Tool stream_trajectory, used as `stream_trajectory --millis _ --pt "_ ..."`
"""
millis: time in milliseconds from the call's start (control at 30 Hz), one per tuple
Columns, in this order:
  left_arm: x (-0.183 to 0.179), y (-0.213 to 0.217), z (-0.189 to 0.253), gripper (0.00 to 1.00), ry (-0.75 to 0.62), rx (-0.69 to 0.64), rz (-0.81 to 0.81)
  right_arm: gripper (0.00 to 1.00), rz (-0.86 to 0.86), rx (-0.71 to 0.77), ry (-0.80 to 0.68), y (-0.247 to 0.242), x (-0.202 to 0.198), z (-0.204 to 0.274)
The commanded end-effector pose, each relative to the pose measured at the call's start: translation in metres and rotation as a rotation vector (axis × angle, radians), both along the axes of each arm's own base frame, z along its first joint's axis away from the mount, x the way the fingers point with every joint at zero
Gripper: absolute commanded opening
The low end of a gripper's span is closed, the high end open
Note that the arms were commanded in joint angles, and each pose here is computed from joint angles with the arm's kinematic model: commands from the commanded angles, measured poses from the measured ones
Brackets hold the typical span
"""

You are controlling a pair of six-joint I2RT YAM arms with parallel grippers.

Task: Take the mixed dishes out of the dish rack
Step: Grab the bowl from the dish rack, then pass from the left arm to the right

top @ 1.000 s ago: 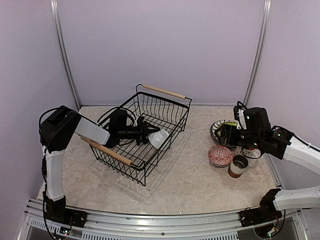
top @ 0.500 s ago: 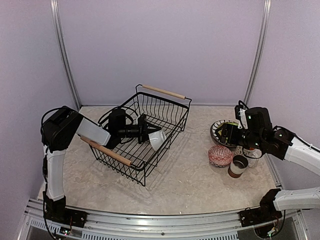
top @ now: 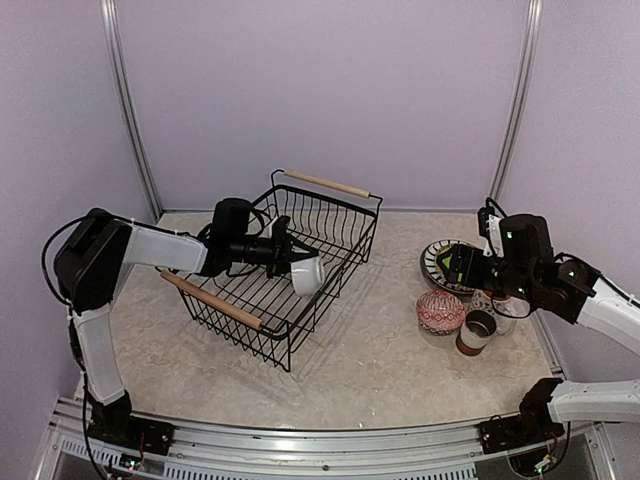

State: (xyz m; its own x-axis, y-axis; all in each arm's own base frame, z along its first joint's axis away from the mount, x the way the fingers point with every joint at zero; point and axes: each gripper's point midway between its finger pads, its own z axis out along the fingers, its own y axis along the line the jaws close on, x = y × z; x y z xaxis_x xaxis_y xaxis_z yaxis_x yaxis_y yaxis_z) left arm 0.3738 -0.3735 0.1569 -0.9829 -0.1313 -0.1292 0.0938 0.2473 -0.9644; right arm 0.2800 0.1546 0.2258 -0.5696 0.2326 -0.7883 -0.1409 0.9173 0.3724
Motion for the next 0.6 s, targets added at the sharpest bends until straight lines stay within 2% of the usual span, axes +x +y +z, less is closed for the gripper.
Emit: stream_trajectory --millis 0,200,400,500,567 --pt "-0.001 0.014 0.054 0.0 -0.24 0.14 0.008 0.85 -0.014 -0.021 -0.02 -0.007 -0.004 0.012" --pt "-0.016 0.011 0.104 0.0 -0.454 0.326 -0.006 0.86 -0.049 -0.057 -0.065 -0.019 -0.005 0.025" --pt "-0.052 -0.033 0.139 0.0 -0.744 0.514 -0.095 0.86 -0.093 -0.097 -0.132 -0.034 -0.006 0.055" --pt "-0.061 -0.052 0.149 0.0 -0.83 0.566 -0.109 0.88 -0.094 -0.084 -0.173 -0.037 -0.009 0.07" --pt "-0.07 -0.065 0.155 0.0 -0.858 0.532 -0.147 0.9 -0.04 -0.055 -0.185 -0.027 -0.011 0.074"
